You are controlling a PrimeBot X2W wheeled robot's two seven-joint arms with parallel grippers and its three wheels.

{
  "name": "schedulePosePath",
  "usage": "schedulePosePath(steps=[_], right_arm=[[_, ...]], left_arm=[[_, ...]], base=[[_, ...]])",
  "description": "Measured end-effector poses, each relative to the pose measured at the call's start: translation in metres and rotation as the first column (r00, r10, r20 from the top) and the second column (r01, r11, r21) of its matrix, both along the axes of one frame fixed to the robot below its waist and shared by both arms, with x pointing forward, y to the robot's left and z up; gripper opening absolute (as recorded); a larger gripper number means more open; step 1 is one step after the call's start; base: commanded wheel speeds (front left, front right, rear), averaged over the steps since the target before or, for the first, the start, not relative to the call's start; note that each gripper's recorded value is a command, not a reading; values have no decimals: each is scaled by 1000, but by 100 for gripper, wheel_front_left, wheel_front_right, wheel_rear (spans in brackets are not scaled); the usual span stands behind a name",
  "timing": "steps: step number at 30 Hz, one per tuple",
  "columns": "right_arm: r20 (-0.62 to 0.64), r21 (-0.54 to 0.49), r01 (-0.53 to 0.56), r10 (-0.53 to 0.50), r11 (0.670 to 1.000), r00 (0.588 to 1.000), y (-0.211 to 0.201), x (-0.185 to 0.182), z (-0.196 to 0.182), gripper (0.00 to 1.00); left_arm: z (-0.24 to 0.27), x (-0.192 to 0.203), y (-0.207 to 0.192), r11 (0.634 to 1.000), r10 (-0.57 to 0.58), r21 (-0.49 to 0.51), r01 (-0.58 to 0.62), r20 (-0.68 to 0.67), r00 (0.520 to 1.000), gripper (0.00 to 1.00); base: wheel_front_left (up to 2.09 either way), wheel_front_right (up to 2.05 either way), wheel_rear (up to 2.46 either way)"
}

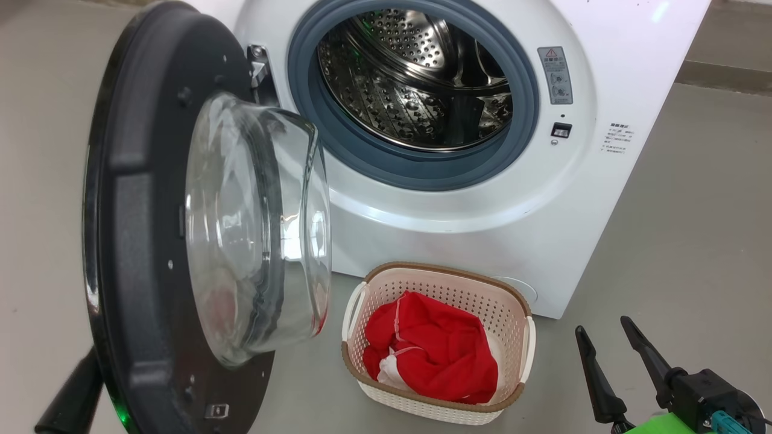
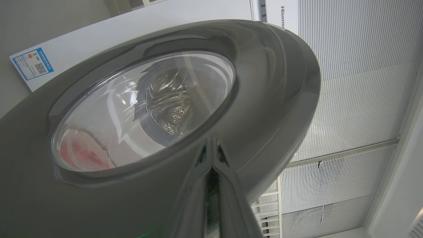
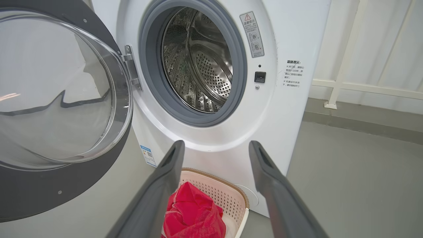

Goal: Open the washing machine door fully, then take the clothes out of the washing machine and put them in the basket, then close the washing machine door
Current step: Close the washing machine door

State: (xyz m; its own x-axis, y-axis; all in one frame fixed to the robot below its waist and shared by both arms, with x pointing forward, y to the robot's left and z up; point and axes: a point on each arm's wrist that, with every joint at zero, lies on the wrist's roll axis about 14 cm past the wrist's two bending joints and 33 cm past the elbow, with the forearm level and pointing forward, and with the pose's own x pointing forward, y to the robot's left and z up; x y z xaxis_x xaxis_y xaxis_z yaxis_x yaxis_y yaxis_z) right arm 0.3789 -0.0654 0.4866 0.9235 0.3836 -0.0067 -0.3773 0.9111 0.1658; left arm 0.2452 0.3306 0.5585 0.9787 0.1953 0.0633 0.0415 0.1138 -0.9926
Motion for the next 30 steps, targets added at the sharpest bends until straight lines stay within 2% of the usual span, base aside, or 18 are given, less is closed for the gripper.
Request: schedulePosePath(steps=[16,30], right_arm=[[-3,0,25,-25,1000,1000,-9,-2,-1,100],[0,6,126,-126,992,992,-41,-5,0,100]], left_arm=[[-3,9,-36,986,-168,-2,168,-4,986,0],[-3,43,-96,918,-397,1,397,5,918,0]], base=[[0,0,0],[0,0,0]])
